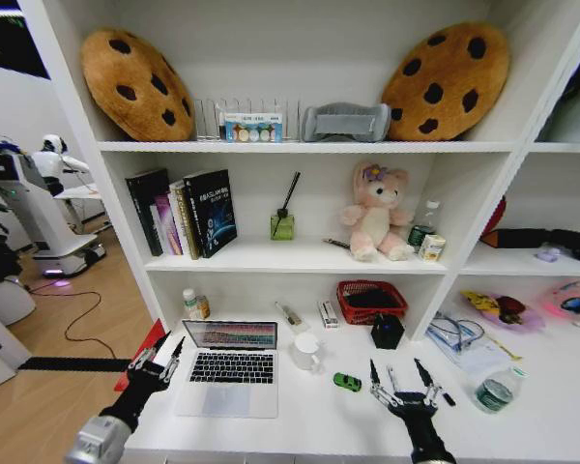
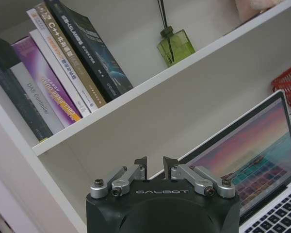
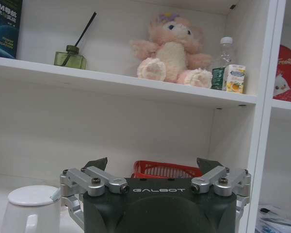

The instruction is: Organize the objects on the table.

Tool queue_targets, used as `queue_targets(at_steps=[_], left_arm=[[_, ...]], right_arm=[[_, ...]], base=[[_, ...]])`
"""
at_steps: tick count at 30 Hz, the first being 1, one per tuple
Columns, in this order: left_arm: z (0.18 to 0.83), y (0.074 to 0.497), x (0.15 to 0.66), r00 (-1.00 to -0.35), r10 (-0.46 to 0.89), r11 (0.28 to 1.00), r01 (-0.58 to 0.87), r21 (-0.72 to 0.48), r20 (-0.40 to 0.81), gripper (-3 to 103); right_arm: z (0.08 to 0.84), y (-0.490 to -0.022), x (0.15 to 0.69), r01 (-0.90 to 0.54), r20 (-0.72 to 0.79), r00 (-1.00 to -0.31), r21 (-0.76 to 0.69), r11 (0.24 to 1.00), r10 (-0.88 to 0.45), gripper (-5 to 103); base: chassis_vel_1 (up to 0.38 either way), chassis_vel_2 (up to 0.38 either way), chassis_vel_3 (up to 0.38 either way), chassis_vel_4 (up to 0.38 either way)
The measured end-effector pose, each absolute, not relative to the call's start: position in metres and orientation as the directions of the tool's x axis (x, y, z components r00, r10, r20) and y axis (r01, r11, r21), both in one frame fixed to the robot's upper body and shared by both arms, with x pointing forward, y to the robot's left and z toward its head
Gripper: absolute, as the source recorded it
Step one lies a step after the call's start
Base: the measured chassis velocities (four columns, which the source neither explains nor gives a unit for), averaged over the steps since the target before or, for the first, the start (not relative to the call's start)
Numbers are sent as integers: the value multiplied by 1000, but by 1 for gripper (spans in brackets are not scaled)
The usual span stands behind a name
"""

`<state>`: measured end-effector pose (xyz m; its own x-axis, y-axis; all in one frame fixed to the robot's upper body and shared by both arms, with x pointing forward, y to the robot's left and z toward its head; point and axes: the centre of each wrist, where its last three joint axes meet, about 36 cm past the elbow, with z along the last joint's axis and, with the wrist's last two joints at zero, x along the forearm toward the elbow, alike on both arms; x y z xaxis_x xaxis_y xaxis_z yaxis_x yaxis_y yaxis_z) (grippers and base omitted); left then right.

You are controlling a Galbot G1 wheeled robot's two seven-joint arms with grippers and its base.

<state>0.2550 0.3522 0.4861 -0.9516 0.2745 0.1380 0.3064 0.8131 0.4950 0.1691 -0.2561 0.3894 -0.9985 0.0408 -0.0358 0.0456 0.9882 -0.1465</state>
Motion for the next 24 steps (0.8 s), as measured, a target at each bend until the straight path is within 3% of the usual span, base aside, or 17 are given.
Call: queue_targets(at_steps=[5,12,15,24], left_arm=[[513,397,326,-916,370,700,385,601,156,3],[536,419,376,-870,453,622,464,631,194,0],[532,435,410,-806,520,516,561,648,284,0],[526,417,433,-742,586,405,618,674,327,0]], right_arm=[[378,-261,165,19,-45,-999,-155,988,12,100],[375,-267,163,16,-46,-999,-153,988,9,100],[372,-269,162,24,-45,-999,-151,988,17,100],[371,-272,161,45,-50,-998,-149,988,38,100]], base=[[0,0,0,0],[0,0,0,0],[0,0,0,0],[0,0,0,0]])
